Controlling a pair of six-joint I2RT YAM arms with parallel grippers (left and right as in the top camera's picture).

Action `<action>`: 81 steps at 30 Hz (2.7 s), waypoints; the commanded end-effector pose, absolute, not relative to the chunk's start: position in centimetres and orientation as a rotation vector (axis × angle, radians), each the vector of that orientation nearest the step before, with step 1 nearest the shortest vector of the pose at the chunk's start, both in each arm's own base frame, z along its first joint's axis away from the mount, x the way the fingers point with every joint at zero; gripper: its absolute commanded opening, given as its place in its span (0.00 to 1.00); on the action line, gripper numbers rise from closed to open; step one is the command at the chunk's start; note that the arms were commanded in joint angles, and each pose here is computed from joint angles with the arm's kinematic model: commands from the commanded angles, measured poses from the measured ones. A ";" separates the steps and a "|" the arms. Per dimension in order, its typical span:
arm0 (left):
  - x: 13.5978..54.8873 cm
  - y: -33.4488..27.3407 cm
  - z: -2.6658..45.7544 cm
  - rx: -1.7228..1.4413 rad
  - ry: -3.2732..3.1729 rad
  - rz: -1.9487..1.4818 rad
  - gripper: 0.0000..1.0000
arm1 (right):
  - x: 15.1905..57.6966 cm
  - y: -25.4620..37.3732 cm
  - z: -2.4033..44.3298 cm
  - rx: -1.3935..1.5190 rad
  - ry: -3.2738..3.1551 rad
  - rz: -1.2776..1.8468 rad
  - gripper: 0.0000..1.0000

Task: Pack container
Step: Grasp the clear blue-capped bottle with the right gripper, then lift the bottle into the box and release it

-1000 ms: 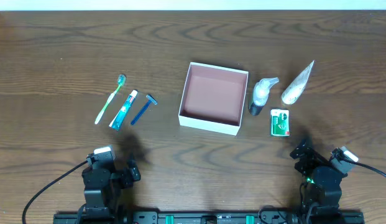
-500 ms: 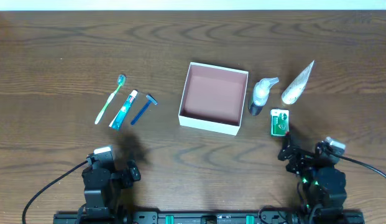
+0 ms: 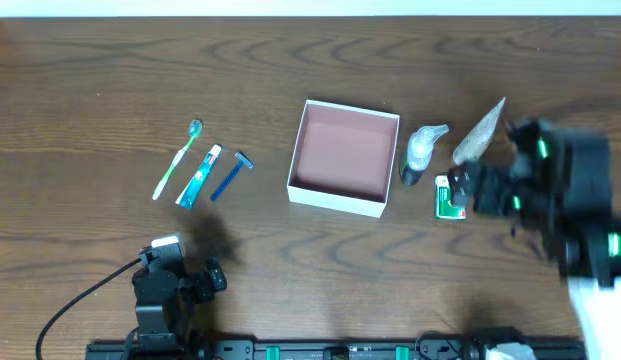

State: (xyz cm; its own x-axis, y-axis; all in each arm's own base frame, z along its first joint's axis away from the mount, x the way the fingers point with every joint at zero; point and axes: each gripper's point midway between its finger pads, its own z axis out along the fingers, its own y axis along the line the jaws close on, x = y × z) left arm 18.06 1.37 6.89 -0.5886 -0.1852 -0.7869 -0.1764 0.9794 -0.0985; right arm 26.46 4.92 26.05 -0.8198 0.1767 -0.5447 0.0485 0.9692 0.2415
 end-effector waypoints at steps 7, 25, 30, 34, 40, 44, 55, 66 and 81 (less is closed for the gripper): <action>17.8 1.3 6.1 -0.233 2.235 -0.005 0.98 | 33.7 9.8 24.7 -0.016 2.670 0.250 0.99; 17.8 1.3 6.1 -0.233 2.235 -0.005 0.98 | 38.2 8.6 12.0 0.270 2.934 -0.027 0.75; 17.8 1.3 6.1 -0.233 2.235 -0.005 0.98 | 38.5 8.8 11.6 0.265 2.928 -0.028 0.64; 17.8 1.3 6.1 -0.233 2.235 -0.005 0.98 | 38.5 9.1 11.6 0.251 2.927 -0.025 0.49; 17.8 1.3 6.1 -0.233 2.235 -0.005 0.98 | 38.2 9.4 11.6 0.232 2.936 -0.028 0.51; 17.8 1.3 6.1 -0.233 2.235 -0.005 0.98 | 38.0 9.1 11.1 0.233 2.941 -0.056 0.53; 17.8 1.3 6.1 -0.233 2.235 -0.005 0.98 | 37.6 7.8 10.4 0.239 2.927 -0.155 0.29; 17.8 1.3 6.1 -0.233 2.235 -0.005 0.98 | 35.3 9.7 22.5 0.168 2.632 0.057 0.23; 17.8 1.3 6.1 -0.233 2.235 -0.005 0.98 | 35.6 15.7 24.5 0.143 2.501 0.244 0.18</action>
State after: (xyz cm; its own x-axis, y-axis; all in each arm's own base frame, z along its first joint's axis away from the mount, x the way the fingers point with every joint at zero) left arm 18.05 1.35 6.88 -0.5891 -0.1847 -0.7866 -0.1754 0.9795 -0.0987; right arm 34.35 14.57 27.63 -0.7677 0.1360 -0.6263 0.0043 0.9783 0.2072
